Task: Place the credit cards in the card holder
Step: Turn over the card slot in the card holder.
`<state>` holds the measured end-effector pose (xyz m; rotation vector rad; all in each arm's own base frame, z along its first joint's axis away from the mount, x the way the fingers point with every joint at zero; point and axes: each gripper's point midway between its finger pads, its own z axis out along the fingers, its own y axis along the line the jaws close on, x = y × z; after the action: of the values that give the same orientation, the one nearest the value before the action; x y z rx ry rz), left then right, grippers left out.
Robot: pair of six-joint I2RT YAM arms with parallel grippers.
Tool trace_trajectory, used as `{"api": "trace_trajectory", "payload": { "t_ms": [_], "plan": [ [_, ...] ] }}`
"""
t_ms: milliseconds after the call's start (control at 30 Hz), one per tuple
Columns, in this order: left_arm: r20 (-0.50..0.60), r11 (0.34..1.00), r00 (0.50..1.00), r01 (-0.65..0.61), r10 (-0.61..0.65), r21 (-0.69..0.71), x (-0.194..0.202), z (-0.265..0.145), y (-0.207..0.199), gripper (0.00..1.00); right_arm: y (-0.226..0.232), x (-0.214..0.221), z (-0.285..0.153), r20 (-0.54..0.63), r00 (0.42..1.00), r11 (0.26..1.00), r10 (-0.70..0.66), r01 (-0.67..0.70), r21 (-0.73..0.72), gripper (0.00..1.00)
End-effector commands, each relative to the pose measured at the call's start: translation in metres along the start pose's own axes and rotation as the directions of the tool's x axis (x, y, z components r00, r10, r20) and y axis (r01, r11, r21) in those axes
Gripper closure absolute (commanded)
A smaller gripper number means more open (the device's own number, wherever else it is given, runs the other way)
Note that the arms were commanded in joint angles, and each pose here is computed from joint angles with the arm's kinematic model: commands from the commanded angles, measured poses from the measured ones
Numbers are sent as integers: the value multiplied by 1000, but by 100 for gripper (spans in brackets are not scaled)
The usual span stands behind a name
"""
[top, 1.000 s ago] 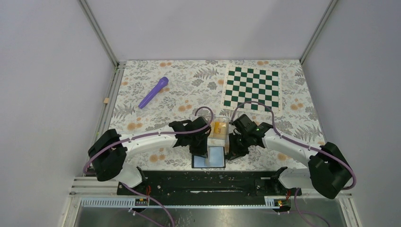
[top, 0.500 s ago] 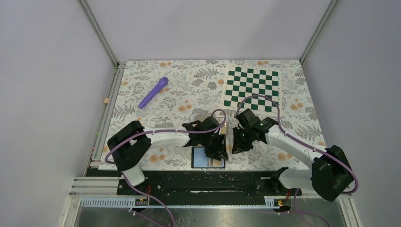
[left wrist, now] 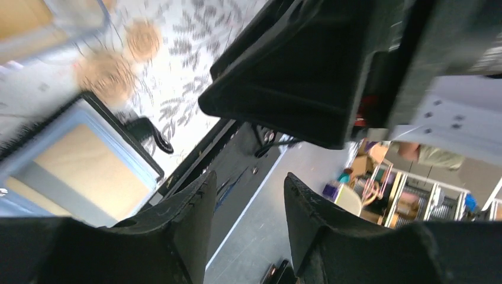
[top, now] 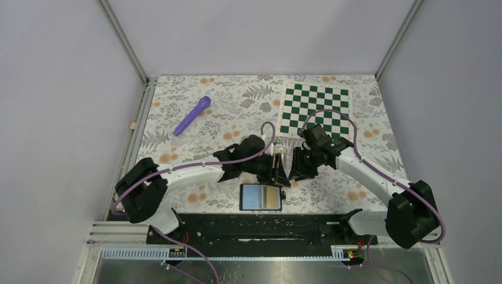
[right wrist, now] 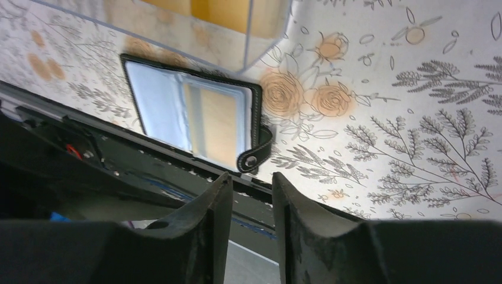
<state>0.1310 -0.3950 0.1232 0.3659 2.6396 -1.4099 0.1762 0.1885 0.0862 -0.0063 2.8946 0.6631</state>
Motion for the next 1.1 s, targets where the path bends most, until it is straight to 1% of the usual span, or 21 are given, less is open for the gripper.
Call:
{"api": "trace_trajectory", "payload": {
  "t_ms": [0, 67, 167, 233, 267, 367, 467, 600, 667, 767, 900, 1000, 1067],
  "plan": [
    [167, 991, 985, -60, 40, 116, -50, -41, -25, 54, 22, -23, -13, 23, 1000, 997, -4, 5, -71, 60],
    [217, 997, 976, -32, 17, 67, -73, -58, -11, 54, 28, -32, -15, 24, 1000, 996, 7, -5, -88, 55],
    [245, 999, 969, -18, 28, -42, -98, -77, 10, 52, 35, -46, -14, 25, 1000, 995, 19, -16, -100, 49],
    [224, 992, 974, -4, 31, -123, -109, -84, 26, 51, 39, -57, -11, 19, 1000, 994, 25, -22, -103, 45],
    [197, 987, 980, 7, 26, -163, -112, -83, 37, 51, 41, -63, -9, 12, 1000, 994, 23, -21, -105, 44],
    [130, 969, 991, 12, 21, -247, -123, -79, 53, 53, 44, -77, -2, -28, 1000, 996, -4, 2, -86, 44],
    [76, 961, 997, 32, -12, -276, -130, -65, 62, 56, 39, -88, 1, -60, 998, 999, -35, 34, -29, 44],
    [49, 953, 996, 87, -76, -291, -136, -43, 77, 63, 26, -100, -7, -32, 998, 998, -55, 56, 40, 43],
    [47, 947, 996, 91, -81, -308, -138, -36, 82, 64, 20, -102, -6, -24, 999, 998, -44, 45, 45, 43],
    [49, 929, 994, 107, -96, -355, -139, -30, 98, 64, 13, -94, 4, -70, 997, 999, -28, 30, 37, 43],
    [49, 906, 991, 136, -126, -402, -137, -21, 119, 64, 17, -83, 22, -125, 992, 999, -8, 4, -38, 43],
    [47, 904, 989, 145, -138, -402, -138, -11, 127, 65, 21, -81, 34, -144, 989, 996, 17, -29, -79, 45],
    [42, 908, 988, 154, -149, -389, -139, -5, 129, 67, 21, -81, 41, -156, 987, 995, 30, -44, -86, 48]
  ]
}}
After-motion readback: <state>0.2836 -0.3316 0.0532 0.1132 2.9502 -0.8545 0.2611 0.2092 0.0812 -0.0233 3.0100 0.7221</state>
